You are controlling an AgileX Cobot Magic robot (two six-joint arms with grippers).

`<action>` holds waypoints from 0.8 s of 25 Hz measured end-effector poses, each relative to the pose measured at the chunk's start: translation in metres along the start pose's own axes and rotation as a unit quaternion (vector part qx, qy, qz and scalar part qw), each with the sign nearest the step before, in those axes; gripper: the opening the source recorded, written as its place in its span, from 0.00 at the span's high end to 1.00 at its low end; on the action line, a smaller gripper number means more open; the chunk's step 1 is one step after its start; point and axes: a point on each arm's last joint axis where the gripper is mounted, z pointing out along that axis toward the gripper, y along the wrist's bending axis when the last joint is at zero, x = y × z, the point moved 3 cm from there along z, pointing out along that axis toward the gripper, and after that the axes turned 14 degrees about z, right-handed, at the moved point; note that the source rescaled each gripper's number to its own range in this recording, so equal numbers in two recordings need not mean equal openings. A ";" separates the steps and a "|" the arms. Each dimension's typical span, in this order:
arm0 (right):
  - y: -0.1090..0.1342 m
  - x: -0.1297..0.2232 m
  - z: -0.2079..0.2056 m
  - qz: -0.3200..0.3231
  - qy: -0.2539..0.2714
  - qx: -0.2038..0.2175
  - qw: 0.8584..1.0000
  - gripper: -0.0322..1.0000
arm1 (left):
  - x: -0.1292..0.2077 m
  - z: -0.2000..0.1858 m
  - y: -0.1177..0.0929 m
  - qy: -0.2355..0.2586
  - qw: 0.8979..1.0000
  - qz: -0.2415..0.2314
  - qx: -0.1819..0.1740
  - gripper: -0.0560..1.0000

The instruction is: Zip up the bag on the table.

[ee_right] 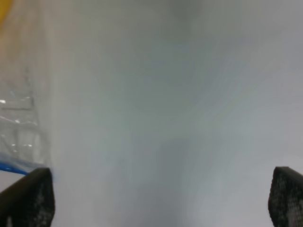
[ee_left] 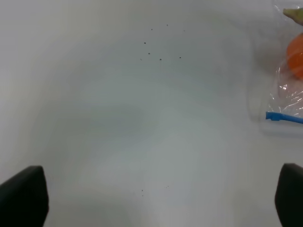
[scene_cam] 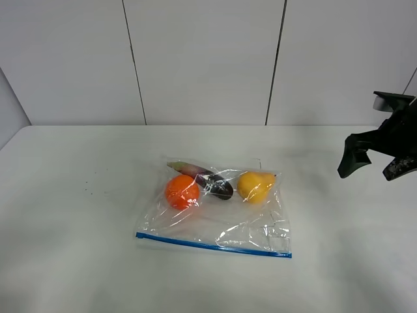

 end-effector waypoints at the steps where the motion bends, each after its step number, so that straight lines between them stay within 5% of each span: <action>1: 0.000 0.000 0.000 -0.003 0.000 -0.002 1.000 0.00 | 0.000 0.000 0.000 0.000 1.000 0.000 0.000 0.00; 15: 0.001 0.001 -0.007 -0.016 -0.009 -0.001 1.000 0.00 | 0.000 0.000 0.000 0.000 1.000 0.000 0.000 0.00; 20: 0.007 0.017 -0.043 -0.042 -0.063 -0.011 0.997 0.00 | 0.000 0.000 0.000 0.000 1.000 0.000 0.000 0.00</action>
